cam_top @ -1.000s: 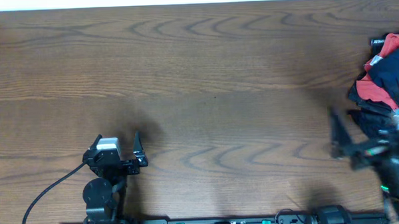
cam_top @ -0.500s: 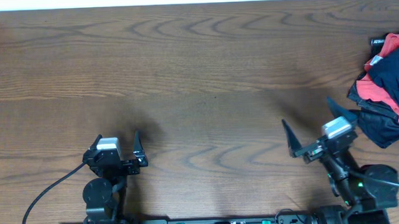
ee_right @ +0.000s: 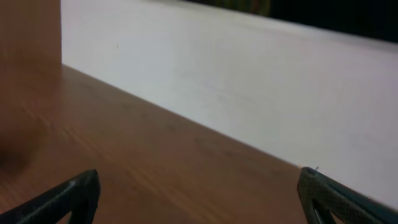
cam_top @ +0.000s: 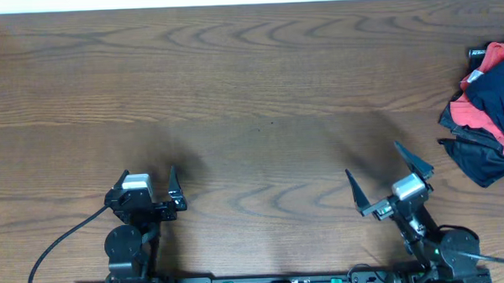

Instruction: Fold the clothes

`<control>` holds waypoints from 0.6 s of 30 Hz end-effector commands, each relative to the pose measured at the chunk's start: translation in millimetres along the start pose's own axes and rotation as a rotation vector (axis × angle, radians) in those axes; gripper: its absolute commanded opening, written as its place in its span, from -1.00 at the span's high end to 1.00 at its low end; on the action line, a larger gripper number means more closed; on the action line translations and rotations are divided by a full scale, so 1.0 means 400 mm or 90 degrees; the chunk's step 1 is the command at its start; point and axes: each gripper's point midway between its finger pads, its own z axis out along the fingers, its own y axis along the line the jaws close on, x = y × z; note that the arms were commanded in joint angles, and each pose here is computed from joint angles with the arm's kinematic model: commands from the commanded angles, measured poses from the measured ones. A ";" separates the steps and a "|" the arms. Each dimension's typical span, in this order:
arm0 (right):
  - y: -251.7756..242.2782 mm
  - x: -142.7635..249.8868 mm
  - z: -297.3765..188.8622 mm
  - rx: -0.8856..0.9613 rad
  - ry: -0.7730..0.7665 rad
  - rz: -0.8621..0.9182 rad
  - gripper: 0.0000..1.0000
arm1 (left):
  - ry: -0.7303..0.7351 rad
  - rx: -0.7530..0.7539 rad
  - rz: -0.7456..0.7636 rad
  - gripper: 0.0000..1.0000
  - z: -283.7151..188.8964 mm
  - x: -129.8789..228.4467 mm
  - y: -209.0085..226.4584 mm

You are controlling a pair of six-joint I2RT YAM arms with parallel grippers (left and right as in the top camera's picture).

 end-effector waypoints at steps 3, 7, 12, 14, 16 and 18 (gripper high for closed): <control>0.014 0.002 -0.001 -0.016 -0.004 -0.004 -0.98 | 0.017 -0.011 0.005 -0.96 0.006 0.030 0.010; 0.020 0.045 0.003 -0.021 0.016 0.005 -0.98 | 0.017 -0.011 0.005 -0.96 0.006 0.030 0.010; 0.049 0.134 0.009 -0.053 0.055 0.027 -0.99 | 0.017 -0.011 0.005 -0.96 0.006 0.030 0.010; 0.054 0.152 0.007 -0.057 0.070 0.034 -0.98 | 0.017 -0.011 0.005 -0.96 0.006 0.030 0.010; 0.051 0.156 0.007 -0.052 0.074 0.034 -0.99 | 0.017 -0.011 0.005 -0.96 0.006 0.030 0.010; 0.043 0.159 0.007 -0.039 0.078 0.032 -0.98 | 0.017 -0.011 0.005 -0.96 0.006 0.030 0.010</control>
